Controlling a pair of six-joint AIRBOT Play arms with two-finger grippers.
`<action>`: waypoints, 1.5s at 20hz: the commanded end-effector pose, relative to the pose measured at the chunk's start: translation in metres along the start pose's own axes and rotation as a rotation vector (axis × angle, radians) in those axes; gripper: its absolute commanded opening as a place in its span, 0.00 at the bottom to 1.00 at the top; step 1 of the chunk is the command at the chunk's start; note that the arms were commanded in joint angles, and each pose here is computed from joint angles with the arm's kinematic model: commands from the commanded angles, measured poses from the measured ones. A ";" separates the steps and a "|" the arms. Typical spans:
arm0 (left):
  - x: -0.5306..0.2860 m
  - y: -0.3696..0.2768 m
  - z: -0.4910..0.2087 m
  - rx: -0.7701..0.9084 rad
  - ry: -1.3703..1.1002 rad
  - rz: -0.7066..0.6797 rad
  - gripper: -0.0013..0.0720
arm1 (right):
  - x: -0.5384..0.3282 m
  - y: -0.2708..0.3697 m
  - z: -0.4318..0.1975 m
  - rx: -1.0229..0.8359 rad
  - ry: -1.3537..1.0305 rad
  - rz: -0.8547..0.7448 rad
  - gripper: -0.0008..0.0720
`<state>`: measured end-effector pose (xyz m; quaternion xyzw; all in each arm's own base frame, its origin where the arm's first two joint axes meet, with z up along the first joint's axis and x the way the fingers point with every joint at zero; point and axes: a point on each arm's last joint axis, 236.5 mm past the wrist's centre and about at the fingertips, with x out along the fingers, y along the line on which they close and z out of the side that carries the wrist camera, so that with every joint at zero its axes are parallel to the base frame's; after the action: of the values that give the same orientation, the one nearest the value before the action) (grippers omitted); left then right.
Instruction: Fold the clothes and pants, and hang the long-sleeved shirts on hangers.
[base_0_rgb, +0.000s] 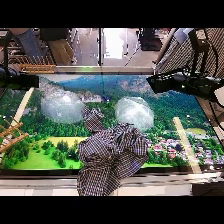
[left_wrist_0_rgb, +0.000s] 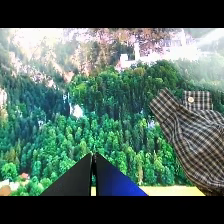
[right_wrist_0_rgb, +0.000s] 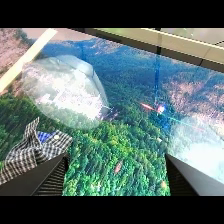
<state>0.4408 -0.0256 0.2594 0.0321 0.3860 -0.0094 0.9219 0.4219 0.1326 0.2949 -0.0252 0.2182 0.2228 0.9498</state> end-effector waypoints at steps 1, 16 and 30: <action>0.000 0.001 0.000 -0.001 0.000 0.001 0.04 | 0.000 0.000 0.000 0.000 0.001 0.001 0.97; 0.010 -0.008 -0.001 -0.087 0.013 -0.032 0.04 | -0.005 0.009 0.045 0.134 -0.189 0.048 0.97; 0.052 -0.002 -0.084 -0.031 0.411 -0.028 1.00 | 0.001 -0.011 -0.007 0.189 0.025 -0.030 0.84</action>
<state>0.4217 -0.0228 0.1660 0.0185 0.5565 0.0047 0.8306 0.4275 0.1392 0.3115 0.0840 0.2045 0.2158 0.9511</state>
